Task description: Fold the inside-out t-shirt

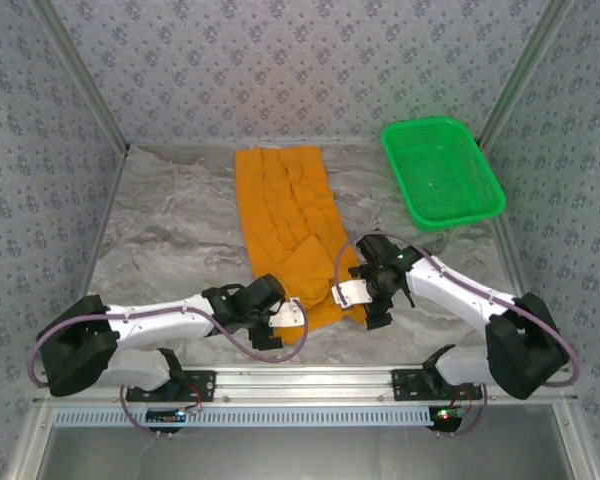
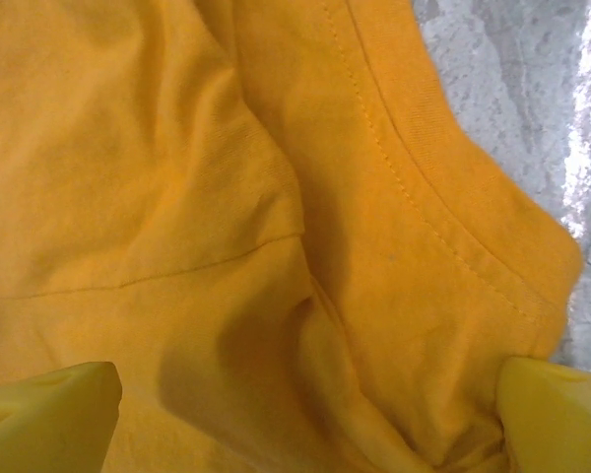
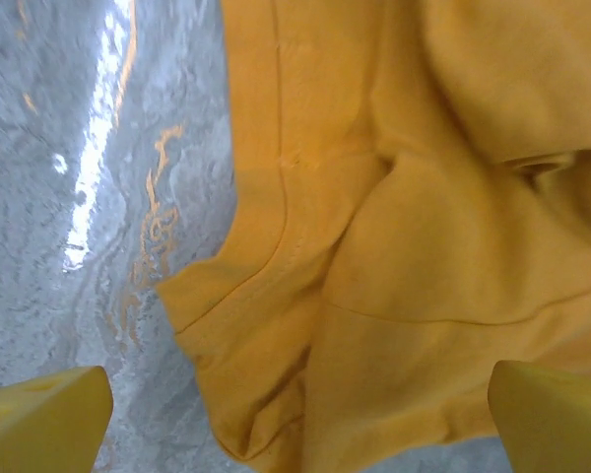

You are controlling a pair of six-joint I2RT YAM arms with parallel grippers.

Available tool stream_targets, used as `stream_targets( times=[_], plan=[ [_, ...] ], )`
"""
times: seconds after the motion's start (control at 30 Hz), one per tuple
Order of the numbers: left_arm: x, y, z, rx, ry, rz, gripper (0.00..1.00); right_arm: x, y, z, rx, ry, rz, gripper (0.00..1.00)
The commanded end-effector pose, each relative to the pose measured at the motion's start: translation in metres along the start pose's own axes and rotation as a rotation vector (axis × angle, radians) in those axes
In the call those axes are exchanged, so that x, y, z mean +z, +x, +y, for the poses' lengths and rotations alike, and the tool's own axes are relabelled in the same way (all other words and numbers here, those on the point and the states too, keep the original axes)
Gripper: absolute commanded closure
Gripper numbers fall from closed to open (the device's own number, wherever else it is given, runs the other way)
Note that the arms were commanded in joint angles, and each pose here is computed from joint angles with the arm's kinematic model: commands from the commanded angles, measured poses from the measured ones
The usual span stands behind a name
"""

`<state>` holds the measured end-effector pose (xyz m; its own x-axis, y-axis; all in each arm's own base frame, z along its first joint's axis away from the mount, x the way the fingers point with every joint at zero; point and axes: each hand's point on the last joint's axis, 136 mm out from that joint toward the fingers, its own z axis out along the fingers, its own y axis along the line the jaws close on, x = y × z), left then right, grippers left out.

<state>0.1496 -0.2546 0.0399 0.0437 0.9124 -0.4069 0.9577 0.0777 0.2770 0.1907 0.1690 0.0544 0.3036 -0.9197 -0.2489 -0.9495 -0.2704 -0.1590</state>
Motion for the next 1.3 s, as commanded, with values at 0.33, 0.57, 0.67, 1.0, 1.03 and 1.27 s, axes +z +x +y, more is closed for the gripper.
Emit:
stream_targets(
  times=[0.33,0.57,0.67,1.0,1.03,1.27],
  plan=[
    [0.018,0.015,-0.015,0.112,0.031,0.152,0.36,0.041,0.024,-0.015,-0.007,0.086,0.184,0.55],
    [0.006,0.007,-0.033,0.209,0.097,0.159,1.0,0.016,0.022,0.011,-0.039,0.069,0.219,0.92],
    [-0.028,-0.022,-0.044,0.2,0.168,0.074,1.0,-0.02,0.018,0.052,-0.069,-0.093,0.245,1.0],
    [-0.19,-0.11,-0.103,0.124,0.498,-0.299,1.0,-0.153,-0.035,0.113,0.048,-0.09,0.078,1.0],
    [-0.187,-0.108,-0.096,0.137,0.456,-0.294,1.0,-0.153,-0.033,0.115,0.057,-0.098,0.088,1.0],
    [-0.162,-0.081,-0.059,0.09,0.35,-0.191,1.0,-0.167,-0.03,0.09,0.132,-0.024,0.005,1.0]
  ],
)
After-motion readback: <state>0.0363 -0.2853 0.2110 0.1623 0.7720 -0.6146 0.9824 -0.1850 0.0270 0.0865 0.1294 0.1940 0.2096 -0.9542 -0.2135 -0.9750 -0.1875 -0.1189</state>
